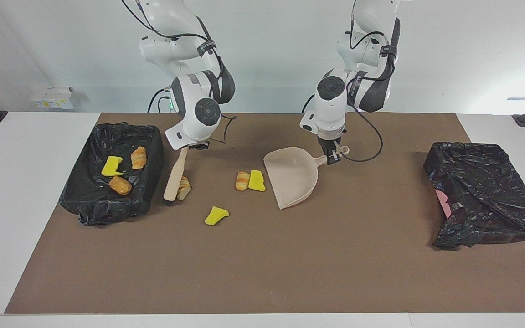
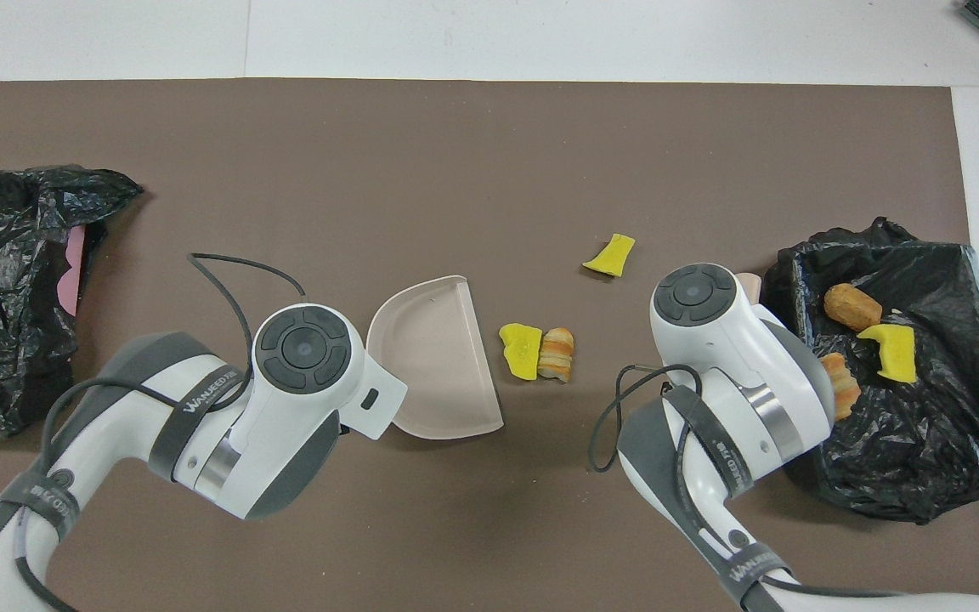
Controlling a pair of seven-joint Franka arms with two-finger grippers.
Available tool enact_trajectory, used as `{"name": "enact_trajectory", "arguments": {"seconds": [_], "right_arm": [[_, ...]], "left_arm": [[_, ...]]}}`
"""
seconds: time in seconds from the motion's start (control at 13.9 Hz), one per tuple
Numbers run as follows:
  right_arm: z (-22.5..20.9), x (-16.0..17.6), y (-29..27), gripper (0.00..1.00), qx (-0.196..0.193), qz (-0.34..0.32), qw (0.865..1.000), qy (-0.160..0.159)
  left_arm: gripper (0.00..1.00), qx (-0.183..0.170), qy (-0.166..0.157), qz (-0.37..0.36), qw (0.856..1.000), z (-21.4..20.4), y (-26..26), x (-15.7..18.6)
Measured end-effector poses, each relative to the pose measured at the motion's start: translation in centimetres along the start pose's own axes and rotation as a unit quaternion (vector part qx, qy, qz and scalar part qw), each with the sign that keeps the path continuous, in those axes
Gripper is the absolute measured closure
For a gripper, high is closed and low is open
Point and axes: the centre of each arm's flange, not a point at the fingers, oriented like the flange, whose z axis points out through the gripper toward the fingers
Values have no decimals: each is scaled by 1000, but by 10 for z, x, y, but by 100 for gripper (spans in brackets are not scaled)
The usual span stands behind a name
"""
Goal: Sweep and dump trash in bin
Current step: 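Sweep crumbs and sponge pieces with the brush into the dustpan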
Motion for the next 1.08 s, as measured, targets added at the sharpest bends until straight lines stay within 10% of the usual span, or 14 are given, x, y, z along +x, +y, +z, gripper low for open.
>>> {"name": "enact_trajectory", "arguments": {"seconds": [0.29, 1.08], "right_arm": [[-16, 2, -17, 74, 47, -102, 993, 26], [-116, 8, -29, 74, 122, -116, 985, 39]], "left_arm": [[69, 1, 0, 2, 1000, 0, 5, 2], [69, 2, 2, 2, 1000, 4, 6, 1]]}}
